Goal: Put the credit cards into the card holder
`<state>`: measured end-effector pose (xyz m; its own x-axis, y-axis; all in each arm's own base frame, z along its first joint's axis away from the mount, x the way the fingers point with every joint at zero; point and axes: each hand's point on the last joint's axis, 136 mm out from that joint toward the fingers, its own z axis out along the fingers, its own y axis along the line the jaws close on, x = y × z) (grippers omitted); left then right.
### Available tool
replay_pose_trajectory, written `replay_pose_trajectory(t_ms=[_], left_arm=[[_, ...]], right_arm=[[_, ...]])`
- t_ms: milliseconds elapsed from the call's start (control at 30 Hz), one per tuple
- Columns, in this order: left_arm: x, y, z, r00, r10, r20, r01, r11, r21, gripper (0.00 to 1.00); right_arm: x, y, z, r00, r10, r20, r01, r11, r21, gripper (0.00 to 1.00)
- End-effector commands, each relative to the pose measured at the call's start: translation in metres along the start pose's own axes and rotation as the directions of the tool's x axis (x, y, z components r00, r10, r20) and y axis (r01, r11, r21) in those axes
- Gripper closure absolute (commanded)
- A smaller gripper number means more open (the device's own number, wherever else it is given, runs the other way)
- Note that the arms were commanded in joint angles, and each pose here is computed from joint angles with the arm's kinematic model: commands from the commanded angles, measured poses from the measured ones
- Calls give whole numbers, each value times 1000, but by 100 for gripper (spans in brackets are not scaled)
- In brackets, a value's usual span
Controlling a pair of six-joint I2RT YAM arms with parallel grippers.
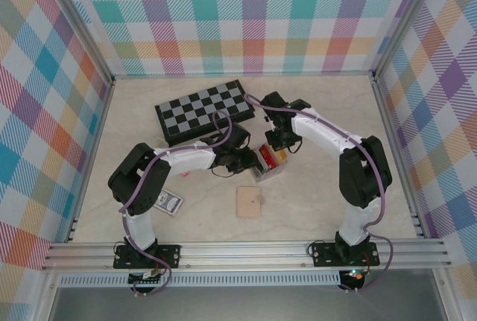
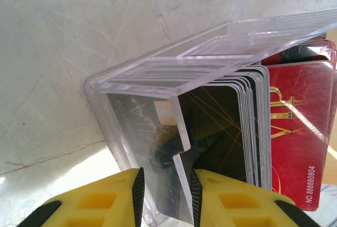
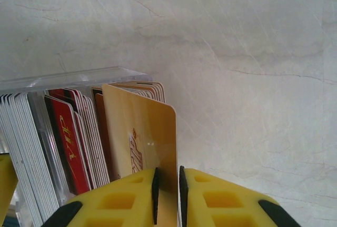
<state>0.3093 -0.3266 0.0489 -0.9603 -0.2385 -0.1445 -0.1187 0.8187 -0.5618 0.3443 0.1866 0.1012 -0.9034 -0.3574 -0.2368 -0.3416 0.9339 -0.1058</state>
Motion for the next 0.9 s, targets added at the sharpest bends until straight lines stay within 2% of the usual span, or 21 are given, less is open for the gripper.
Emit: replay_pose_trajectory(t_ms=[0, 200, 233, 267, 600, 867], left_arm=[[2, 22, 4, 1000, -14, -25, 12, 997, -80, 70], [3, 23, 4, 1000, -11, -27, 9, 996, -83, 70], [3, 23, 4, 1000, -11, -27, 9, 997, -83, 70], [3, 23, 4, 1000, -10, -27, 8, 996, -83, 70], [2, 21, 2, 1000, -6, -25, 4, 997, -78, 70], [0, 14, -5, 1000, 2, -11, -3, 999, -53, 68]], right_arm=[[-5, -6, -16, 1000, -5, 26, 4, 1000, 29, 82], [-4, -6, -22, 1000, 0, 29, -1, 1000, 31, 83], [-4, -5, -24, 1000, -1, 29, 1, 1000, 25, 87], [-4, -3, -26, 999, 2, 32, -2, 1000, 13, 89], [-2, 9, -44, 998, 32, 51, -28, 997, -76, 94], [-2, 27, -56, 995, 80, 55, -68, 979, -194, 96]])
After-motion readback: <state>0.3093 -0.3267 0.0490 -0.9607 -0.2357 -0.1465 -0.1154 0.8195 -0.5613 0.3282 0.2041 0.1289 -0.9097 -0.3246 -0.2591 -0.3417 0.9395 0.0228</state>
